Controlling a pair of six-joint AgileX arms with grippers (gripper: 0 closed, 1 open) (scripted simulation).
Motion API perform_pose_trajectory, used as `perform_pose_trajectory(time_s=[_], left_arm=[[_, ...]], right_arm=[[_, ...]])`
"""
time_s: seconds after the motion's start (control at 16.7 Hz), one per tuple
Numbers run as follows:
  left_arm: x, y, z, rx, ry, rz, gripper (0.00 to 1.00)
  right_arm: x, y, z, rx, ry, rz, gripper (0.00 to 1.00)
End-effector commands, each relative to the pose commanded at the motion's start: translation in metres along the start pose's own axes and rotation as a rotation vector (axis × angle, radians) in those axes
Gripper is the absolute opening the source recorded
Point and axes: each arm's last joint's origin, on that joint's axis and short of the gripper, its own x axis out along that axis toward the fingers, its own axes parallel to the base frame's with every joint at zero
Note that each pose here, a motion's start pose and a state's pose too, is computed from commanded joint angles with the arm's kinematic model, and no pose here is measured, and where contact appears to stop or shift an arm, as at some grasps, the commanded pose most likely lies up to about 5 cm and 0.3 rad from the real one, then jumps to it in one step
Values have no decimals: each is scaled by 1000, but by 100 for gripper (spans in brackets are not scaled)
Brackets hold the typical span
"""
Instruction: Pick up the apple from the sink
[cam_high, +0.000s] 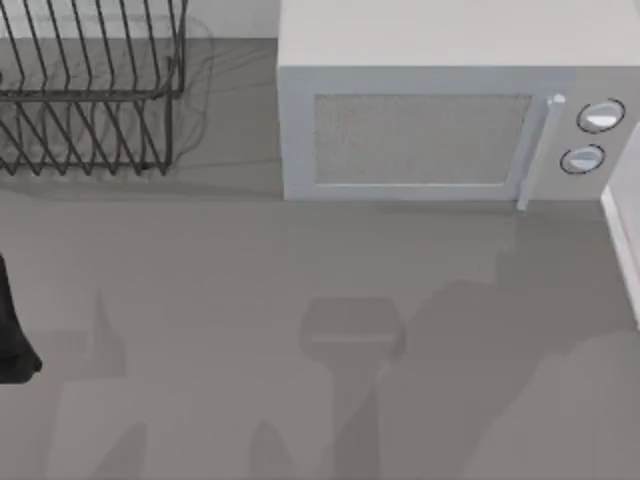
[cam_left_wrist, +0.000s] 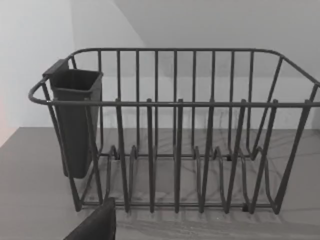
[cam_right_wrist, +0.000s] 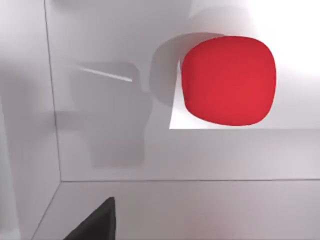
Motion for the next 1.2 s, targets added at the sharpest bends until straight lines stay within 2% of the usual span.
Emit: perform_pose_trajectory(time_s=[0.24,0.66,0.84,1.2], left_arm=[[0,0,0,0,0,0,100],[0,0,0,0,0,0,100],[0,0,0,0,0,0,100],[0,0,0,0,0,0,100]], right_arm=[[20,-9,12,1,78,21,100],[25,-7,13,-4,79,21,100],[59,-8,15,-3,84,22,100],[151,-7,7,0,65,17,100]])
